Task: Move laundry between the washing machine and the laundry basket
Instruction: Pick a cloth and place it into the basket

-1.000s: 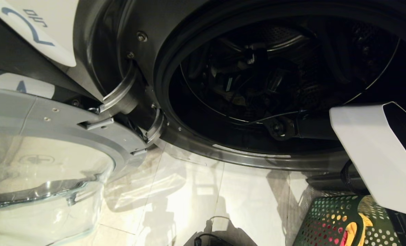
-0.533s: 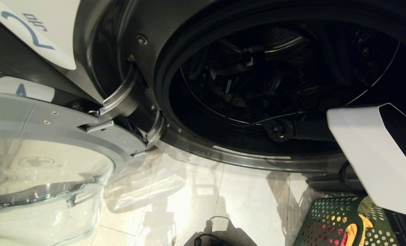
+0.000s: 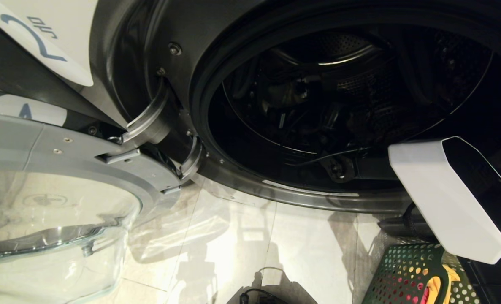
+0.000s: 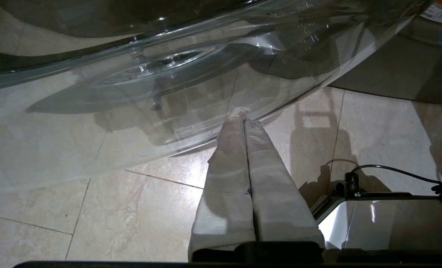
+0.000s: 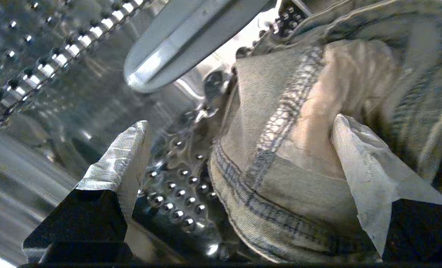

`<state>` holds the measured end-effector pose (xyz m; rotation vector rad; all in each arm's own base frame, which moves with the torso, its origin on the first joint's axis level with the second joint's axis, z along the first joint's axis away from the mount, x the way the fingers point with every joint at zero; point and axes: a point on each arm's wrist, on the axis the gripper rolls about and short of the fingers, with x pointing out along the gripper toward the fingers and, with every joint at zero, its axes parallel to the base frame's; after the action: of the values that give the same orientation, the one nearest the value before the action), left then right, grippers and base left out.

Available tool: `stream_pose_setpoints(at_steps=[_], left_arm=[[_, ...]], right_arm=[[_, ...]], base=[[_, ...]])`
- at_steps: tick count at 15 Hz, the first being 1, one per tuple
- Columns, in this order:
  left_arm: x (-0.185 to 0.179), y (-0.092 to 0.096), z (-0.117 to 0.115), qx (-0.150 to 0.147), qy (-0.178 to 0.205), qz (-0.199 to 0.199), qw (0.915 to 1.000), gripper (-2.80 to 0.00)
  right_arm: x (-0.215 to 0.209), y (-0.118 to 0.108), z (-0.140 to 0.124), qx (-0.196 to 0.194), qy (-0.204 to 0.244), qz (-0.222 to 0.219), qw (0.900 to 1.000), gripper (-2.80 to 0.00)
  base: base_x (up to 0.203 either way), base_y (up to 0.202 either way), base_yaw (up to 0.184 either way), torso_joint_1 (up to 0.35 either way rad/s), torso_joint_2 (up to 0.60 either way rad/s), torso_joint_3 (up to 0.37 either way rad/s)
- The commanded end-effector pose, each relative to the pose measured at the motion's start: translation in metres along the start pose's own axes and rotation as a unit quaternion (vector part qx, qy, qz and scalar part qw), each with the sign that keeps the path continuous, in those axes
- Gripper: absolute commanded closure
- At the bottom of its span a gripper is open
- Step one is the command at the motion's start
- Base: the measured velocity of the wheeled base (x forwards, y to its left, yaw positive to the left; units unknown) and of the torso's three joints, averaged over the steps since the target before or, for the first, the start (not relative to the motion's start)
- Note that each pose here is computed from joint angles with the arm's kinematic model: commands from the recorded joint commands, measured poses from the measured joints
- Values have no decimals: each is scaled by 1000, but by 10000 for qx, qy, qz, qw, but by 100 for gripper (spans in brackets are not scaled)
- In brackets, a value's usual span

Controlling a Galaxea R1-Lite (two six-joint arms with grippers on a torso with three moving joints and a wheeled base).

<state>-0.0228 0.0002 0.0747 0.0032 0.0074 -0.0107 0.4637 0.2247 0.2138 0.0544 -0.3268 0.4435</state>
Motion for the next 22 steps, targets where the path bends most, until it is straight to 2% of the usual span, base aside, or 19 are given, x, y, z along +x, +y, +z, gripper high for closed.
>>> stream_pose_setpoints(at_steps=[1, 6, 9, 12, 22], left_arm=[[0, 0, 0, -1, 9, -1, 10000, 0], [0, 0, 0, -1, 9, -1, 10000, 0], [0, 0, 0, -1, 9, -1, 10000, 0], [0, 0, 0, -1, 9, -1, 10000, 0], [0, 0, 0, 7, 9, -1, 10000, 0]], right_arm=[[1, -1, -10, -11, 68, -18, 10000, -280], [0, -17, -13, -141, 106, -366, 9992, -280], [0, -22, -5, -175, -188, -514, 9983, -280], [0, -36, -20, -465, -128, -852, 9952, -280], [0, -36, -38, -487, 136, -833, 9952, -280]], base=[[0, 0, 0, 0, 0, 0], [0, 0, 0, 0, 0, 0], [0, 0, 0, 0, 0, 0], [0, 0, 0, 0, 0, 0], [0, 0, 0, 0, 0, 0]])
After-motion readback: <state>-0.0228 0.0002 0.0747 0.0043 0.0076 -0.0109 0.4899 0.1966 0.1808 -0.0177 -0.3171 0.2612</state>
